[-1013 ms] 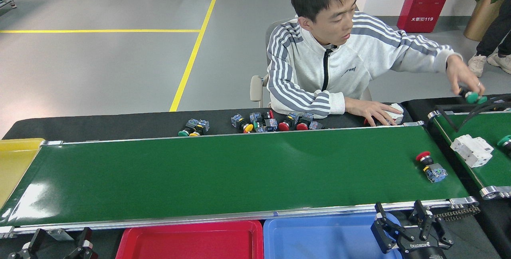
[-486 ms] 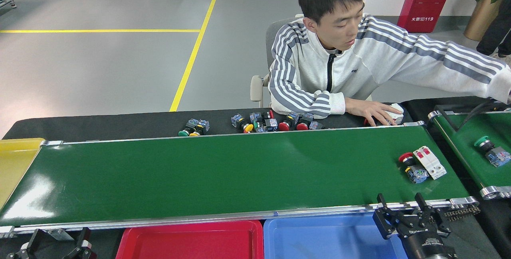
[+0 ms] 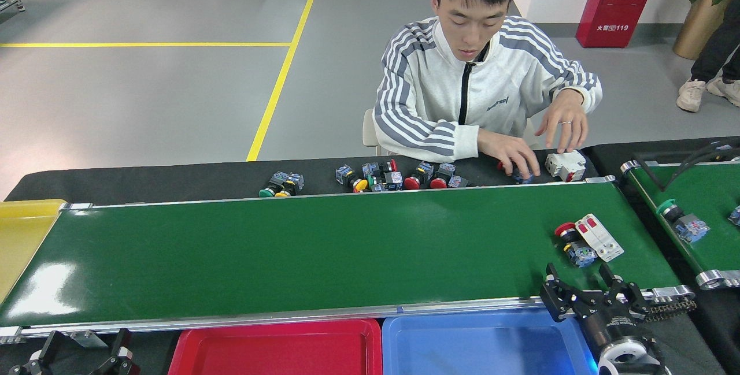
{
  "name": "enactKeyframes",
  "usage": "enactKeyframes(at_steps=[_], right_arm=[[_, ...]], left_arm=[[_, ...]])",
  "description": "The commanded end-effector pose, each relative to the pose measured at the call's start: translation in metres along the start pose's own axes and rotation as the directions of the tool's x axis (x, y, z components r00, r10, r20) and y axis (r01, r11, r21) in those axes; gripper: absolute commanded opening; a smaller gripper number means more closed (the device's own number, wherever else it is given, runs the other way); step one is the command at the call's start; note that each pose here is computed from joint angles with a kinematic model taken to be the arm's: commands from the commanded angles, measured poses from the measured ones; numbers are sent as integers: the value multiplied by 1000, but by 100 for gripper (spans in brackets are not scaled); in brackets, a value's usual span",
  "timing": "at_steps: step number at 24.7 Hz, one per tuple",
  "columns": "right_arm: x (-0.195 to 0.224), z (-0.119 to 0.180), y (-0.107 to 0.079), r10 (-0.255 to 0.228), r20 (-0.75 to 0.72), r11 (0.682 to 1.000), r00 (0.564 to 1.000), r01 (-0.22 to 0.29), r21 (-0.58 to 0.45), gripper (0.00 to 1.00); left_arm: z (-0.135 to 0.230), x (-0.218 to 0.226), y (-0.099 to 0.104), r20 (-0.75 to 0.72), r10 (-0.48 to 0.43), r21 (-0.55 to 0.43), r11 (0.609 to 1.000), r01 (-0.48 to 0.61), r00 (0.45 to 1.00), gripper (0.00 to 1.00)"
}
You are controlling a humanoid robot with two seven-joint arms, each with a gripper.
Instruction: Pick switch part from conveyor to tray
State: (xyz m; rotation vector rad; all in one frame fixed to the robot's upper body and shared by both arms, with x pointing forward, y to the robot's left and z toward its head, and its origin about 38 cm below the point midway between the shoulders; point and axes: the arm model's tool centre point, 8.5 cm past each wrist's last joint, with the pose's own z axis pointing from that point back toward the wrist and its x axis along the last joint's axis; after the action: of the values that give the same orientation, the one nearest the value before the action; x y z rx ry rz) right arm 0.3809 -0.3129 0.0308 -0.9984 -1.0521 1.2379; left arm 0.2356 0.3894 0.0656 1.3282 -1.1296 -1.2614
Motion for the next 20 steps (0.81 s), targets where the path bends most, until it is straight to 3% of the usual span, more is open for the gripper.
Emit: enactKeyframes(at_steps=[1,7,17,20], right_arm=[[0,-10,-8,7,6,1000,1000,-6,-10,100],[16,-32,-13,21,33,1000,999,-21,-1,98],[36,-34,-14,54,119,999,991,-54,-1,28],[44,-33,-16,56,175,998,983,-56,-9,13]], left_arm=[[-4,-3,8,1,-17,29,999,17,1000,100],[-9,-2,11,5,-16,39,999,15,1000,100],[-9,-4,10,-1,-17,38,999,17,1000,100],[-9,-4,11,-3,-17,38,999,17,1000,100]])
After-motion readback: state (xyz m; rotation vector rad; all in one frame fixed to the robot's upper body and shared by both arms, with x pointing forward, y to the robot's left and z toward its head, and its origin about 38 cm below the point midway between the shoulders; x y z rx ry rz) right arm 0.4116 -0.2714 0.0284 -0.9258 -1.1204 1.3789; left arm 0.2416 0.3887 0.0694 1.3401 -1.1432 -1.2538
